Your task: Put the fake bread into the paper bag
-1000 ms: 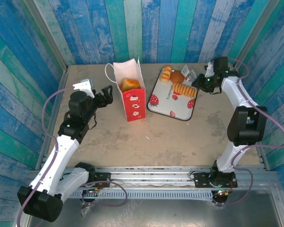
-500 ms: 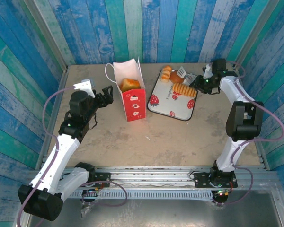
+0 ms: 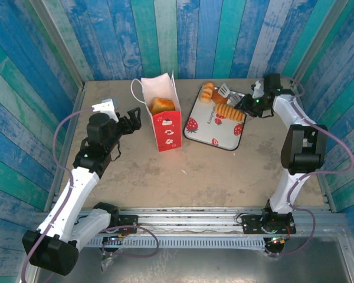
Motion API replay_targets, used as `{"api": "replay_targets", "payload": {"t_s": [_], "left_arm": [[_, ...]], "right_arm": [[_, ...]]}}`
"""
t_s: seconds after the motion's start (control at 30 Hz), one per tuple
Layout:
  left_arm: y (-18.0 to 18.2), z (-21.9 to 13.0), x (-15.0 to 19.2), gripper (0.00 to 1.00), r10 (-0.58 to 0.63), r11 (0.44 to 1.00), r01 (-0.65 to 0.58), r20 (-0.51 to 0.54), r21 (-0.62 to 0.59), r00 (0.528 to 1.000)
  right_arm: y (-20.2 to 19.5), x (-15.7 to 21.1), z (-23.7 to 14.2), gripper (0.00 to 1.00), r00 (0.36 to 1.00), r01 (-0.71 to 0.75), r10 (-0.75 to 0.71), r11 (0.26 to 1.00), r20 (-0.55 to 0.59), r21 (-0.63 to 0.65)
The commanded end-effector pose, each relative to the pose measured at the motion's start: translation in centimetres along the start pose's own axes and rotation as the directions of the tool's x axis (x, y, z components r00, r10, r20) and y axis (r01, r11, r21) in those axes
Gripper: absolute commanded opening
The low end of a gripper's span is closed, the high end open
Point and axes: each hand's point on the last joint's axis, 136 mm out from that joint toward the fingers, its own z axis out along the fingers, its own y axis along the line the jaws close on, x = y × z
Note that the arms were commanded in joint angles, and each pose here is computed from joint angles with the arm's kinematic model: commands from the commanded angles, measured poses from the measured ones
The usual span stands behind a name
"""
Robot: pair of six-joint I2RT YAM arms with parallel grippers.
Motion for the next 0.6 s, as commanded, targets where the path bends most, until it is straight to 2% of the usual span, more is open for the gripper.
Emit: {"api": "replay_targets", "payload": {"t_s": [0.0,0.37,0.57], "left_arm": [[0.0,-0.2,-1.0,0.95,0.019,1.0,-0.019,0.019,-0.014,1.0],[0.1,0.0,-0.8,0.95,0.016,1.0,-0.016,0.016,-0.014,1.0],[0.0,-0.1,-0.8,0.95,0.016,1.0,-0.016,0.016,-0.014,1.0]], "right_arm": [[0.2,-1.0,-0.2,0.41,1.0,0.029,-0.028,1.0,0.013,-0.01],[0.4,-0.5,0.8,0.39,0.999,0.034,-0.035,0.999,-0.025,-0.018],[0.7,-0.2,0.8,0.3,0.999,0.036,-0.036,0.999,-0.031,-0.019]]}}
